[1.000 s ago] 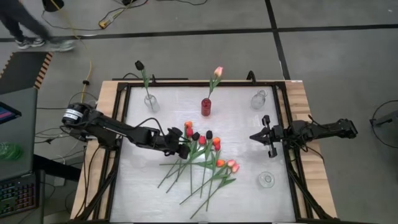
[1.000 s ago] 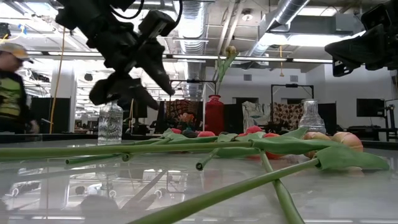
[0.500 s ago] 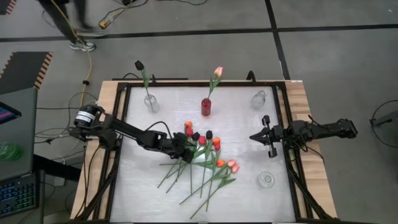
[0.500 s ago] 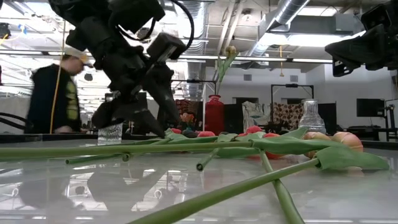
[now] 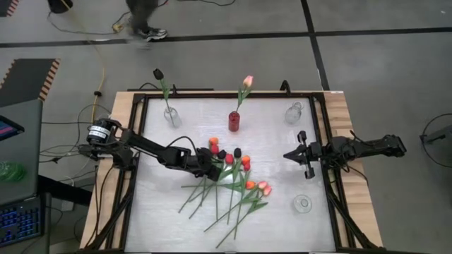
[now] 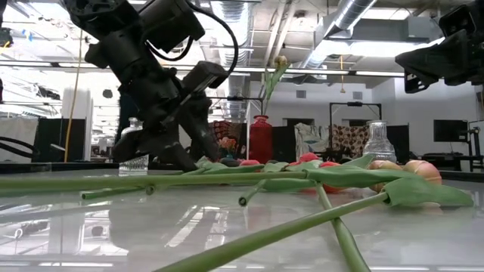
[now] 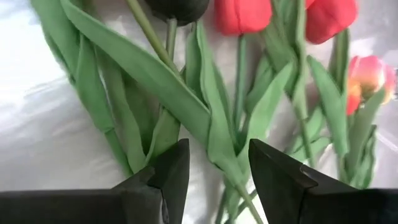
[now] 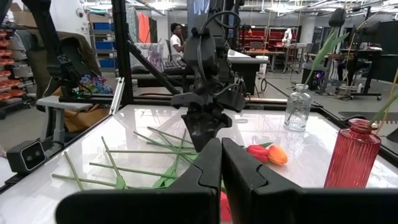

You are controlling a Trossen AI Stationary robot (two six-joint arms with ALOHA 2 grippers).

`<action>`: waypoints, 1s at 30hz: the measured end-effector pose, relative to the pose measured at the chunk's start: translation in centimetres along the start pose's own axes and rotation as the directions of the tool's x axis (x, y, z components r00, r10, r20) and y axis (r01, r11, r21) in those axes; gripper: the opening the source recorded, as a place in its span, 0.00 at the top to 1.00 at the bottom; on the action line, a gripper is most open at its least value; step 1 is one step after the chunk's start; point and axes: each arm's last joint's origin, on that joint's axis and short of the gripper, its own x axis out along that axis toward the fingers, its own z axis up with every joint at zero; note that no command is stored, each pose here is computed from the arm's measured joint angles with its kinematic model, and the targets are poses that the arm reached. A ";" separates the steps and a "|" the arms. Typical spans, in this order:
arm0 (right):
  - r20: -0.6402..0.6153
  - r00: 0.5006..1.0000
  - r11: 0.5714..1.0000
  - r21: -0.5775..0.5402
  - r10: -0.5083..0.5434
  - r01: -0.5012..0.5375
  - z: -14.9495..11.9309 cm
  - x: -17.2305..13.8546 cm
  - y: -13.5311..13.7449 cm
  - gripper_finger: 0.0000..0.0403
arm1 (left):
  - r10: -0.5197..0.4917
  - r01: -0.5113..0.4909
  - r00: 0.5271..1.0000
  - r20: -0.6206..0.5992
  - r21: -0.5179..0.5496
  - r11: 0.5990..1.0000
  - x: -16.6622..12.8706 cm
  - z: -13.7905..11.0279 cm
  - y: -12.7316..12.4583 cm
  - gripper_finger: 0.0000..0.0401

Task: Sort flowers into vase by color
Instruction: Put the top red flower into the top right transparent vase

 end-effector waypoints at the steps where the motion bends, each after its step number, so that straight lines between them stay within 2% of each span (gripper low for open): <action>1: 0.000 1.000 1.000 0.000 0.000 0.000 0.0 0.0 0.0 0.90 | 0.008 -0.008 1.000 0.009 0.000 1.000 0.0 0.0 0.1 0.62; 8: 0.000 1.000 1.000 0.000 0.000 0.000 0.0 0.0 0.0 0.90 | 0.036 -0.036 0.998 0.044 0.004 0.999 0.0 0.1 0.2 0.64; 24: 0.000 1.000 1.000 0.000 0.000 0.000 0.0 0.0 0.0 0.90 | 0.045 -0.048 0.995 0.090 0.027 0.998 0.0 0.2 0.2 0.97; 30: 0.002 1.000 1.000 0.000 -0.001 0.001 0.0 0.0 0.0 0.90 | 0.022 -0.028 0.994 0.103 0.057 0.998 -0.3 0.8 0.1 0.99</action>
